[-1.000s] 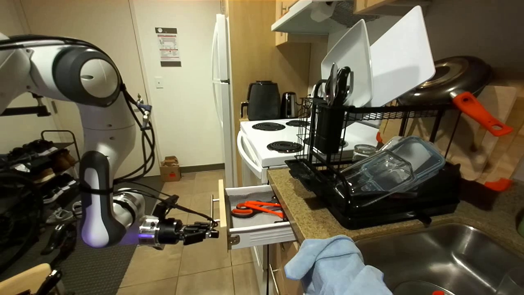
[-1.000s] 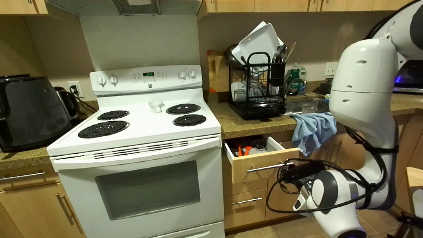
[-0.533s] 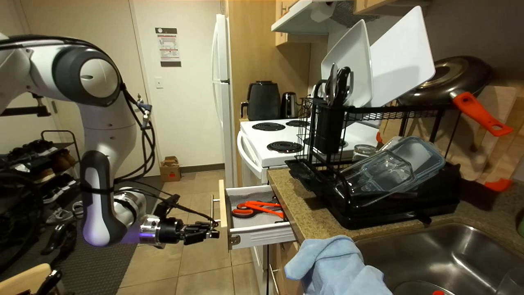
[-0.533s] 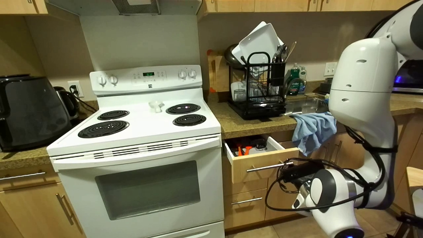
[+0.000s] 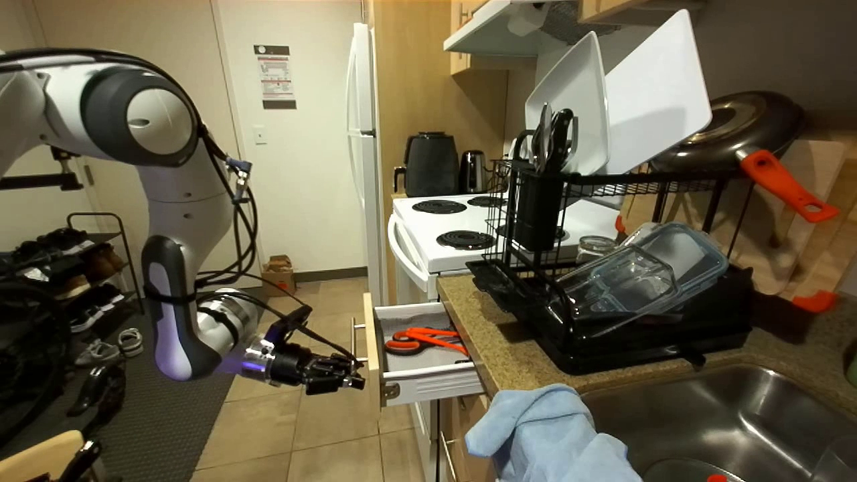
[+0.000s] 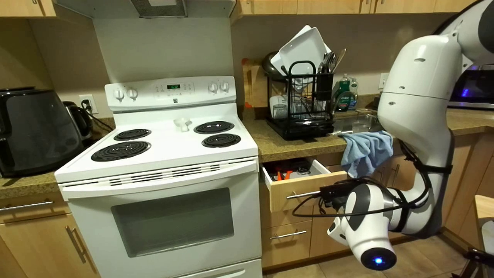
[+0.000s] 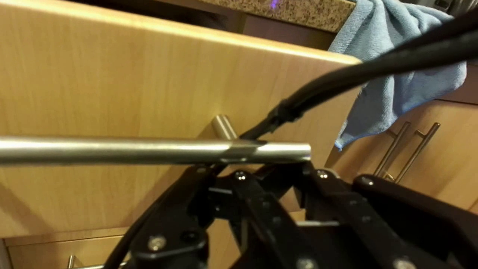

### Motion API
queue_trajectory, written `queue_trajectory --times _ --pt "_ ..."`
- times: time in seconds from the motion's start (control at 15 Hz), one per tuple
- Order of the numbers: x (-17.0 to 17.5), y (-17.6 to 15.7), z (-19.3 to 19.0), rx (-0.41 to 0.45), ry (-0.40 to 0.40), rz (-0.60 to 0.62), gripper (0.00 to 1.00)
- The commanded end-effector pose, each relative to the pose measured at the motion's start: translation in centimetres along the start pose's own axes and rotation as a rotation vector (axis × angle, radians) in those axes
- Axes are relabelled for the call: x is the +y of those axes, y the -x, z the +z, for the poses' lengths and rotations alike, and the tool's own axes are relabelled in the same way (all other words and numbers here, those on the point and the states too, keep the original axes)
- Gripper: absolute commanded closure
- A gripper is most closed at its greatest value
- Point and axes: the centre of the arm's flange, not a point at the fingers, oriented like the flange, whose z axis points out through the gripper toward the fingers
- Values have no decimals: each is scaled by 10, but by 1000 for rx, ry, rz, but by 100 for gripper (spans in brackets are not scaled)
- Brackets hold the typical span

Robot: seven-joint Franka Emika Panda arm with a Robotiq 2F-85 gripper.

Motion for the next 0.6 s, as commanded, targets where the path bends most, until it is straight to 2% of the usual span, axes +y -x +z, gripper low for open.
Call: queue_trajectory --times 0.0,0.07,0.33,0.53 --pt "22 72 -3 -145 -25 18 71" --pt "2 1 0 3 -11 7 95" --pt "10 2 0 7 -13 20 72" --pt "10 2 0 7 -13 21 71"
